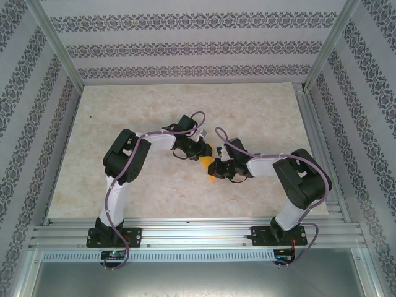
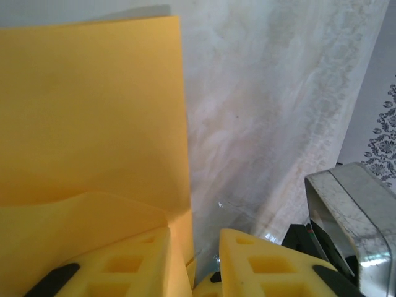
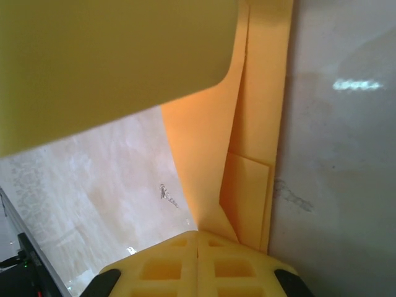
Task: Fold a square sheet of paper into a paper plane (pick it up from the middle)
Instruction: Fold the wing for the fifth time at the center of the table, then move the paper plane to the center of the table.
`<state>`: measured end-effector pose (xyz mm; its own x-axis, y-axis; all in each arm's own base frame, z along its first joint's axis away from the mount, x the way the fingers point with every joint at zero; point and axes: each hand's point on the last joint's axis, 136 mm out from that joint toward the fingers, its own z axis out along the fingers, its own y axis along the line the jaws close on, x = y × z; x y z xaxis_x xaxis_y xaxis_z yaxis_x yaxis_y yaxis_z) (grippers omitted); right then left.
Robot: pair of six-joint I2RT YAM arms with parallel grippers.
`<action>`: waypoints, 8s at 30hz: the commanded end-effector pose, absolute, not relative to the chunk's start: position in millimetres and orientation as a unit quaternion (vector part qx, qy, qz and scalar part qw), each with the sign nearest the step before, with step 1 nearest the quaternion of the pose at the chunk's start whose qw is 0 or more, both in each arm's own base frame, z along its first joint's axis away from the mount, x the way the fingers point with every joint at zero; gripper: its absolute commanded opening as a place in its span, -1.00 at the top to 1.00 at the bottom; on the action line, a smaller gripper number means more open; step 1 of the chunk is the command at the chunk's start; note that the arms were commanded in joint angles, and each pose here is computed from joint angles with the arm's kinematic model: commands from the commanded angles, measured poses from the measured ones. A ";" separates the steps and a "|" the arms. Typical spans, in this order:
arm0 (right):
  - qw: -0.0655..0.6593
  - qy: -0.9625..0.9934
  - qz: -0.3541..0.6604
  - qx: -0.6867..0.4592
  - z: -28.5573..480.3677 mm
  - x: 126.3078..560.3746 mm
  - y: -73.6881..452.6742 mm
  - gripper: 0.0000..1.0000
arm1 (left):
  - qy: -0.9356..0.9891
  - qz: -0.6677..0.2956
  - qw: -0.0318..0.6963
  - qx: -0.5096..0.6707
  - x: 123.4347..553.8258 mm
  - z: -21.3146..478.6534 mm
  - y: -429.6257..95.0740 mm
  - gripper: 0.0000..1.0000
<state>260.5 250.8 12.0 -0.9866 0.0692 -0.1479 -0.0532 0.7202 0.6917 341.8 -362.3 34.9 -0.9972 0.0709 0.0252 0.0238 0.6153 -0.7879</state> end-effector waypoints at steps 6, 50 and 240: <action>0.056 0.935 0.347 0.045 -21.0 246.9 229.8 0.96 | -0.888 0.453 -0.031 -0.070 345.2 85.4 -359.8 0.31; -0.011 0.959 0.281 0.027 -48.5 202.0 204.1 1.00 | -0.910 0.413 -0.044 -0.014 399.6 13.2 -327.4 0.84; 0.108 0.990 0.001 -0.094 25.7 373.9 212.6 0.84 | -0.913 0.337 -0.183 0.137 372.0 125.0 -203.6 0.40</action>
<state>376.0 205.8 27.9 -0.9603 -0.1697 -0.2213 -0.1652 0.9855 -0.0390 370.3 -209.4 117.7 -0.9063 -0.3615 -0.2189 -0.1339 0.7370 -0.6625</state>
